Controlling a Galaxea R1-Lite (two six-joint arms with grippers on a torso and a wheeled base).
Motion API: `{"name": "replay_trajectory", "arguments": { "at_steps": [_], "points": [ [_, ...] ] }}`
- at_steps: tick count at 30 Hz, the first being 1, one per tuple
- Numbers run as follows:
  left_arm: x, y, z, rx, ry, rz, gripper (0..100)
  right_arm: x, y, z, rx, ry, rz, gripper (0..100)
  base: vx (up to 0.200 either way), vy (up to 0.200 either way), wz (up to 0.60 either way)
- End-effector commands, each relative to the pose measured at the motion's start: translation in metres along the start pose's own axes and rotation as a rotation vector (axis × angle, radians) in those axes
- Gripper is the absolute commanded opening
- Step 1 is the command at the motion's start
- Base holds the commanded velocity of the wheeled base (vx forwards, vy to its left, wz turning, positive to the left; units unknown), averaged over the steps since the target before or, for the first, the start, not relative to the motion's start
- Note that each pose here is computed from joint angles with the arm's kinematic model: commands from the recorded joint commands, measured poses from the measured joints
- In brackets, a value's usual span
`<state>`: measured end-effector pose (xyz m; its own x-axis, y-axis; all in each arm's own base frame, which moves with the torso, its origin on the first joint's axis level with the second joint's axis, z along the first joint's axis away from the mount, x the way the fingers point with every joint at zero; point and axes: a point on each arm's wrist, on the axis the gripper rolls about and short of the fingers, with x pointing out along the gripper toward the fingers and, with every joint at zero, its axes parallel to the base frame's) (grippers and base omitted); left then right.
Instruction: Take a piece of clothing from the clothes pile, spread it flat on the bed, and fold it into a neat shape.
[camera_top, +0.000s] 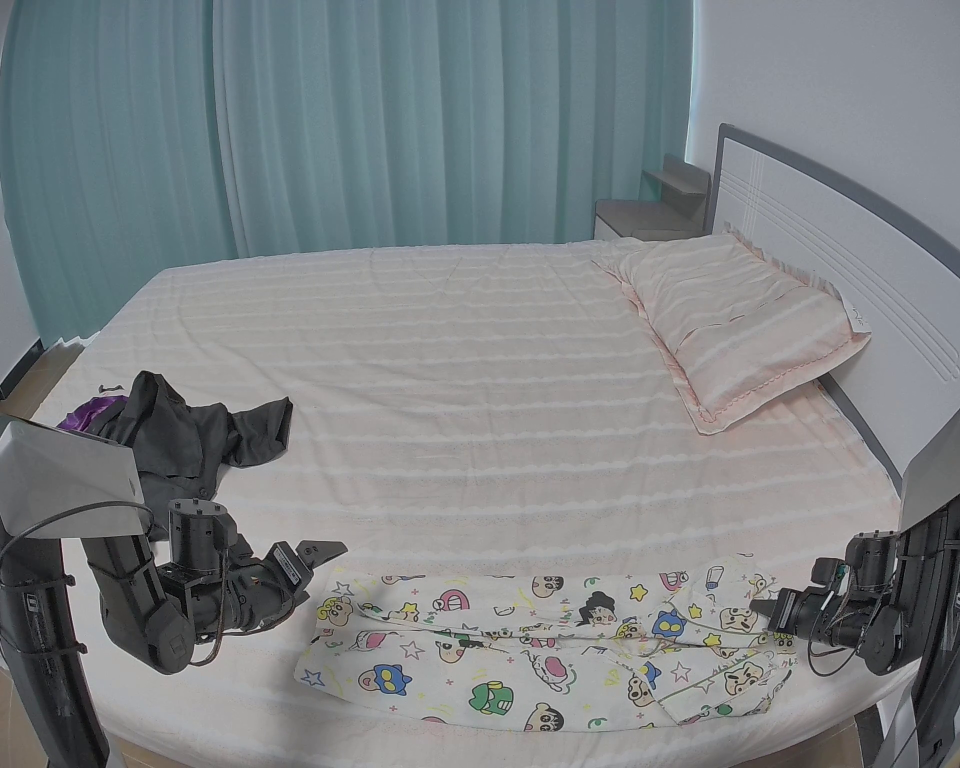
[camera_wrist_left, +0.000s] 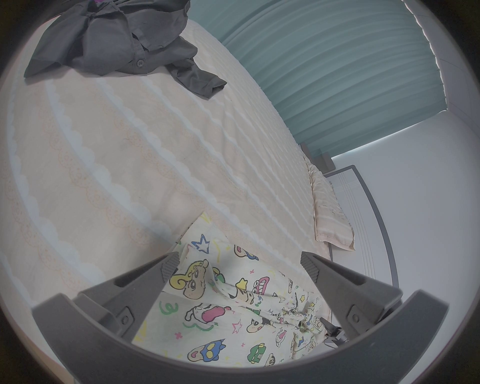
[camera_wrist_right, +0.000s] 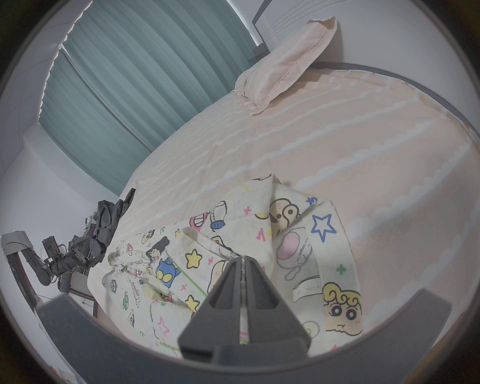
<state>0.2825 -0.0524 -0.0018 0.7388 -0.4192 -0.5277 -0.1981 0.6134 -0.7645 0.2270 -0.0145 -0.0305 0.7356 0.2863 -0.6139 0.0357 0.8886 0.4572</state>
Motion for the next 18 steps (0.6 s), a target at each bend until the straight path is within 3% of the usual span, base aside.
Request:
{"name": "replay_trajectory", "arguments": {
  "at_steps": [1, 18],
  "points": [
    [0.000, 0.000, 0.000, -0.001, 0.002, 0.001, 100, -0.011, 0.009, 0.008, -0.026, -0.050, 0.028, 0, 0.000, 0.000, 0.00],
    [0.001, 0.001, -0.001, -0.001, 0.002, 0.003, 100, -0.026, 0.024, 0.028, -0.129, -0.156, 0.114, 0, 0.000, 0.000, 0.00]
  ]
}}
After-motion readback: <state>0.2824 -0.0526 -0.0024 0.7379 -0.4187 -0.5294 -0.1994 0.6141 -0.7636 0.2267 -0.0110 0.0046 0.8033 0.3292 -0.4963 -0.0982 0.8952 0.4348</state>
